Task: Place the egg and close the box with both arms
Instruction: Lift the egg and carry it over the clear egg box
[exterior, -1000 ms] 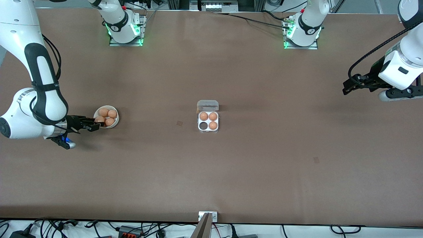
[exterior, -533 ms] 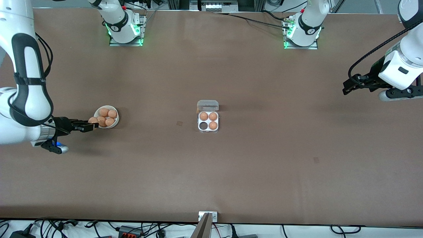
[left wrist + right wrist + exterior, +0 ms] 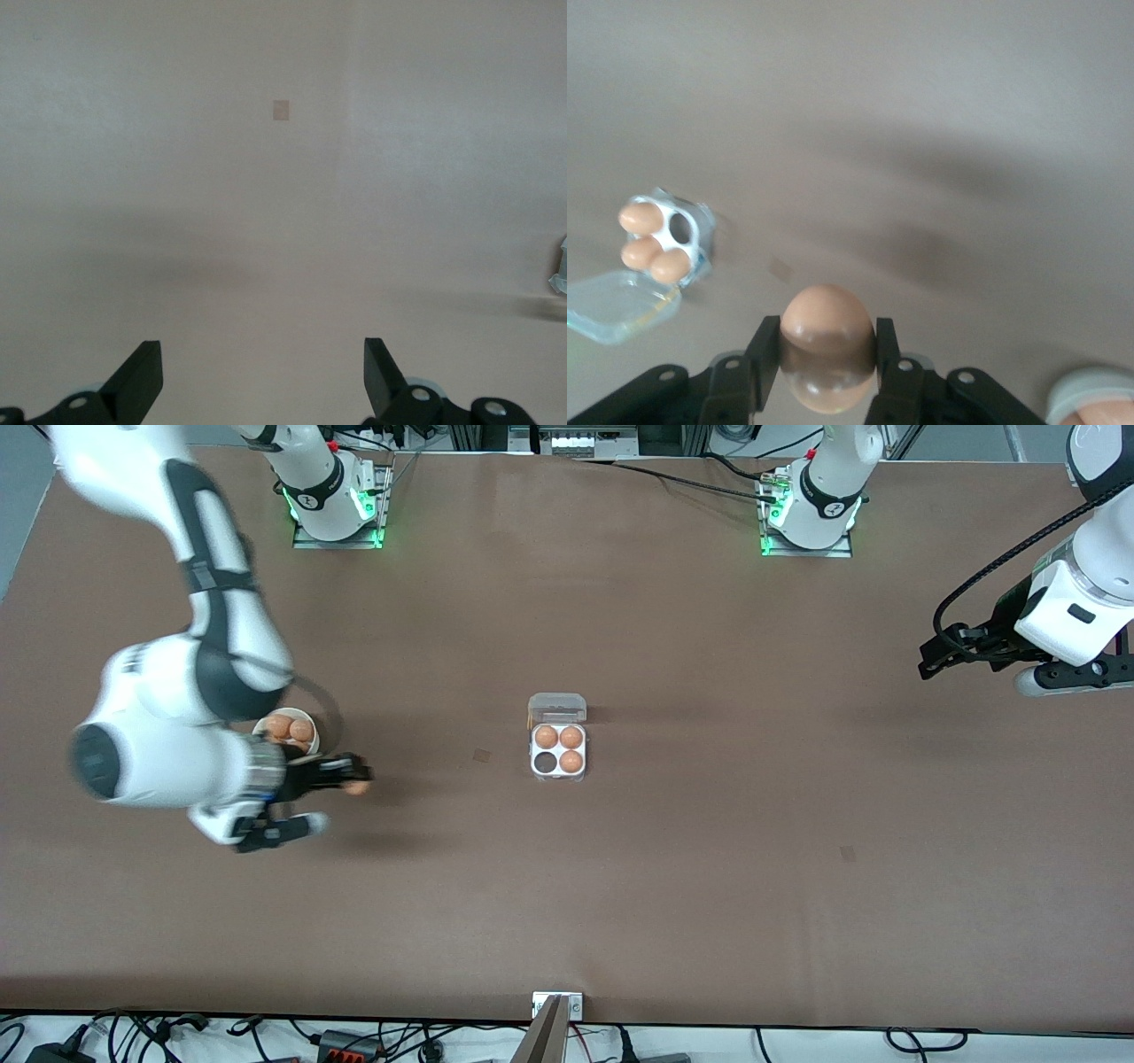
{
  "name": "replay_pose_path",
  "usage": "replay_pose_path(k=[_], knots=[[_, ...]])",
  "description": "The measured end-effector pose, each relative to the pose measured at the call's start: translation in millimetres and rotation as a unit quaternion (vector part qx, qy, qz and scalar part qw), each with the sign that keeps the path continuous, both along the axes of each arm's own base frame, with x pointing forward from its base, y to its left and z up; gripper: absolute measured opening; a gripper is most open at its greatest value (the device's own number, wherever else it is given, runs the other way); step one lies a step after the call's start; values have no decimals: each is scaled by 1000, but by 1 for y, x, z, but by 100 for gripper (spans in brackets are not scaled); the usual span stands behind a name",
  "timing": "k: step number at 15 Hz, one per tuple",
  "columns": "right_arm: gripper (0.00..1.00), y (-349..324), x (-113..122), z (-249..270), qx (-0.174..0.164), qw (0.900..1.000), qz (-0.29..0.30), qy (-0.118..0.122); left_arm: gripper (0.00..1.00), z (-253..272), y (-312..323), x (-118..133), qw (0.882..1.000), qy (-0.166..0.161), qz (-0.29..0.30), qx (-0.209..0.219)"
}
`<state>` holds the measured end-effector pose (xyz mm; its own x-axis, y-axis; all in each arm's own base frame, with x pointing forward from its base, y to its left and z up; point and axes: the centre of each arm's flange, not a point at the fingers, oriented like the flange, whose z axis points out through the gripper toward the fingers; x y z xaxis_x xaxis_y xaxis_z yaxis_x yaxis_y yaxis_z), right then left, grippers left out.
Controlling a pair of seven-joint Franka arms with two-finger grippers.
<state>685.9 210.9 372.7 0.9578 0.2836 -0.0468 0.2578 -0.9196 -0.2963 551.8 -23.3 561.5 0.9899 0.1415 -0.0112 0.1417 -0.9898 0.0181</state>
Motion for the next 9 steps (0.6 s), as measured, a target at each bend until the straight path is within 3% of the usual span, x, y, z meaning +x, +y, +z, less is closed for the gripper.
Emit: replay_pose_path(k=[2, 4, 6, 9], knots=[[47, 47, -4, -4, 5, 999, 16, -41, 100, 0, 0, 0, 1000, 0, 0, 0], [47, 85, -11, -17, 8, 998, 21, -66, 100, 0, 0, 0, 1000, 0, 0, 0], [47, 120, -20, -33, 10, 997, 18, -77, 100, 0, 0, 0, 1000, 0, 0, 0], [47, 172, -42, -60, 9, 997, -5, -73, 100, 0, 0, 0, 1000, 0, 0, 0]])
